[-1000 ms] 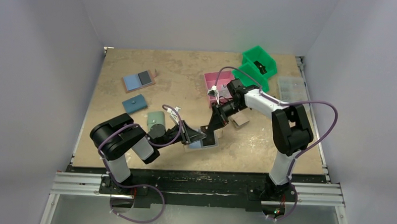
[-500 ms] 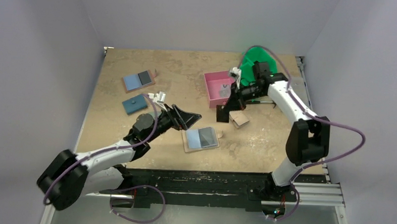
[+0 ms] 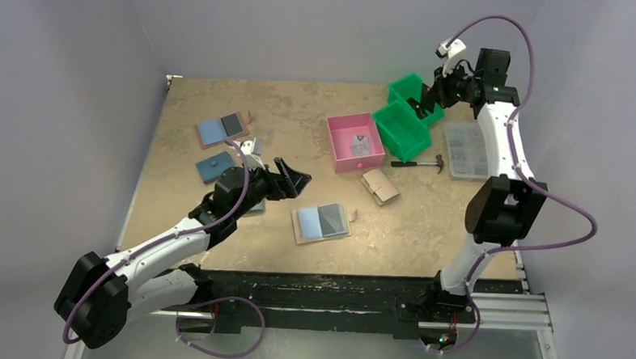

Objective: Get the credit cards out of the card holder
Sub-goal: Move the storage box to the corner of the board.

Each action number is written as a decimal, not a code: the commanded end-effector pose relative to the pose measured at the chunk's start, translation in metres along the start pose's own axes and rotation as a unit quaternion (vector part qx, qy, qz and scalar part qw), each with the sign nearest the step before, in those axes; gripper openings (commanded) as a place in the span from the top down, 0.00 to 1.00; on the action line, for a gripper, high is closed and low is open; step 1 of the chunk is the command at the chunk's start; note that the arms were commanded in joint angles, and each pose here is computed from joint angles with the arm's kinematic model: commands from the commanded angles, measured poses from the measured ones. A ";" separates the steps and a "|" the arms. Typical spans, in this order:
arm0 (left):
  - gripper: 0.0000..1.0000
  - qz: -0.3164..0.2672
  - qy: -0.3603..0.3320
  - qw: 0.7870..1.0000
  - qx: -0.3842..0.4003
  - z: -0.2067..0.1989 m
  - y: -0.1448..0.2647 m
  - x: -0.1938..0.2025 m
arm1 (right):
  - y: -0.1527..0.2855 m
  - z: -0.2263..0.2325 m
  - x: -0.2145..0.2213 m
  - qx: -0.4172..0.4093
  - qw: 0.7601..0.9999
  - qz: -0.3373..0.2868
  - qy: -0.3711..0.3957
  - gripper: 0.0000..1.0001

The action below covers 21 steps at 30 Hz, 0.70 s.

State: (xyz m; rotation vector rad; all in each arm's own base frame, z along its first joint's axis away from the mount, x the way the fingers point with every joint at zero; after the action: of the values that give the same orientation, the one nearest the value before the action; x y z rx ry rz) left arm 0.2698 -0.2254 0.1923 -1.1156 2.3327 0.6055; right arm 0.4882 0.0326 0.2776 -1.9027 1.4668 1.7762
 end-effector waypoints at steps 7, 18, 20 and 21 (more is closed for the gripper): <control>0.01 -0.009 -0.039 0.999 -0.004 -0.014 -0.018 -0.021 | -0.067 -0.102 0.027 0.154 0.988 0.023 -0.019 1.00; 0.01 -0.008 -0.043 0.999 -0.014 -0.005 -0.016 -0.019 | -0.130 -0.131 0.056 0.161 0.985 0.003 -0.060 1.00; 0.01 -0.007 -0.041 0.999 -0.015 -0.002 -0.015 -0.017 | -0.137 -0.128 0.069 0.157 0.985 0.013 -0.065 1.00; 0.01 -0.009 -0.040 0.999 -0.014 -0.002 -0.015 -0.018 | -0.140 -0.126 0.076 0.157 0.985 0.020 -0.064 1.00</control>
State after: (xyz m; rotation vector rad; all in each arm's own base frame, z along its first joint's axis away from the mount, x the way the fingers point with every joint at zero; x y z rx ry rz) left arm 0.2855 -0.2277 0.1906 -1.0773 2.2906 0.7006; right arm 0.6510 -0.0193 0.1717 -1.5958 1.6478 1.6009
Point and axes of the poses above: each gripper's point midway between its finger pads, its own y axis back along the fingers, its own z axis along the line the jaws close on, x = y × z, the point moved 1 cm from there along y, back along the fingers, and after that the axes turned 11 degrees about y, right-handed, at the moved point
